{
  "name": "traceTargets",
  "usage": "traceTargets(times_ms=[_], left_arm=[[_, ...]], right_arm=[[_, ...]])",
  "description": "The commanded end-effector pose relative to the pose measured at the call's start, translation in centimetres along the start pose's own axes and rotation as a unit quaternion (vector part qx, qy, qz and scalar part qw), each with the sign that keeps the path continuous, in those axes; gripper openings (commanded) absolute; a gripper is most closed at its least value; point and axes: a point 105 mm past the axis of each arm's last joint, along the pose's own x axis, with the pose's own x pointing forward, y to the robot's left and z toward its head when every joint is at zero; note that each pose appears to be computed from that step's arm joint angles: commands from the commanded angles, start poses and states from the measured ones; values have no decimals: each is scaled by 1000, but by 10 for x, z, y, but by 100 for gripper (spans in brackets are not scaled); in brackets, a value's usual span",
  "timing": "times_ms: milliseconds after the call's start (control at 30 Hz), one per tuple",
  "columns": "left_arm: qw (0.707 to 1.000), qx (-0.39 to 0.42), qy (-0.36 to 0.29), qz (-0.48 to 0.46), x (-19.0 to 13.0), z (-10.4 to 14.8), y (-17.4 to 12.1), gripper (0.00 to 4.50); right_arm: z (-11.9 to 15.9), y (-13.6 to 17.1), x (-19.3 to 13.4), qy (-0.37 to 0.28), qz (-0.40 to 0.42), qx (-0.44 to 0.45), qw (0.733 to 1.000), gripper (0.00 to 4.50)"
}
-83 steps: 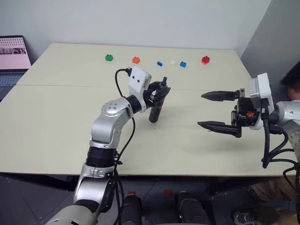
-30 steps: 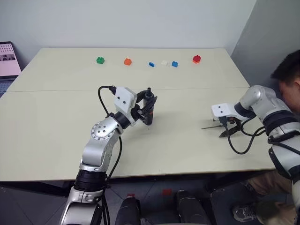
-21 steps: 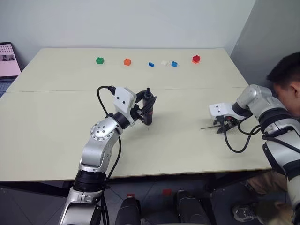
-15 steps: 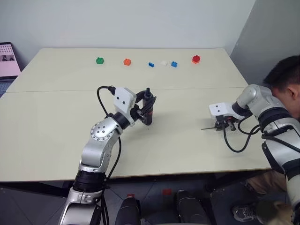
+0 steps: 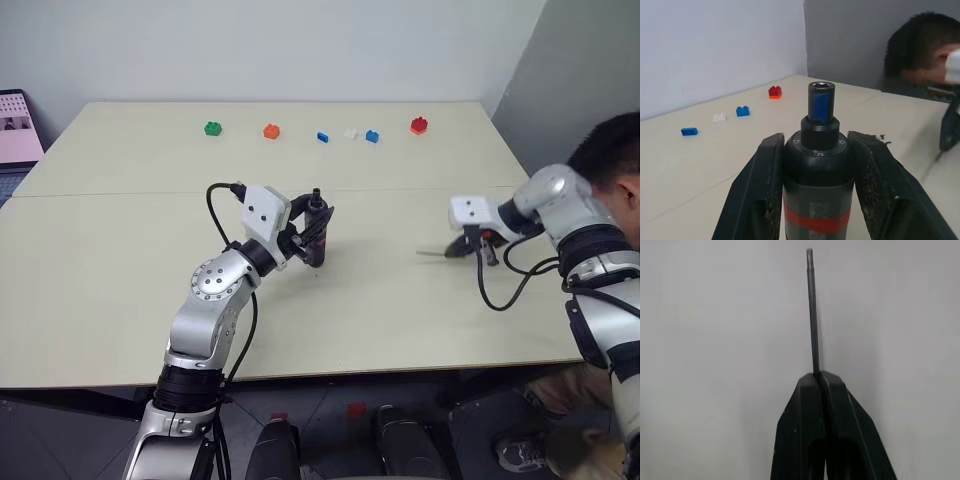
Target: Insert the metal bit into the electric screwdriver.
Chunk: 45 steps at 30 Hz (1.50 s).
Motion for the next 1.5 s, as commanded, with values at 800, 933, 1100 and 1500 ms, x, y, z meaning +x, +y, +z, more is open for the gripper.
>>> traceTargets(times_ms=[800, 933, 1100, 1500], left_arm=[[997, -21, -42, -58, 25, 9, -50, 162], [998, -23, -41, -50, 26, 7, -49, 162], [997, -27, -46, -55, 25, 10, -50, 162], [986, -18, -39, -159, 17, 25, -57, 162]], right_arm=[[150, 17, -74, -497, -200, 138, 833, 0], [156, 19, -71, -507, -188, 143, 829, 0], [162, 24, -68, -523, -164, 144, 824, 0], [170, 35, -71, -533, -125, 130, 827, 0]])
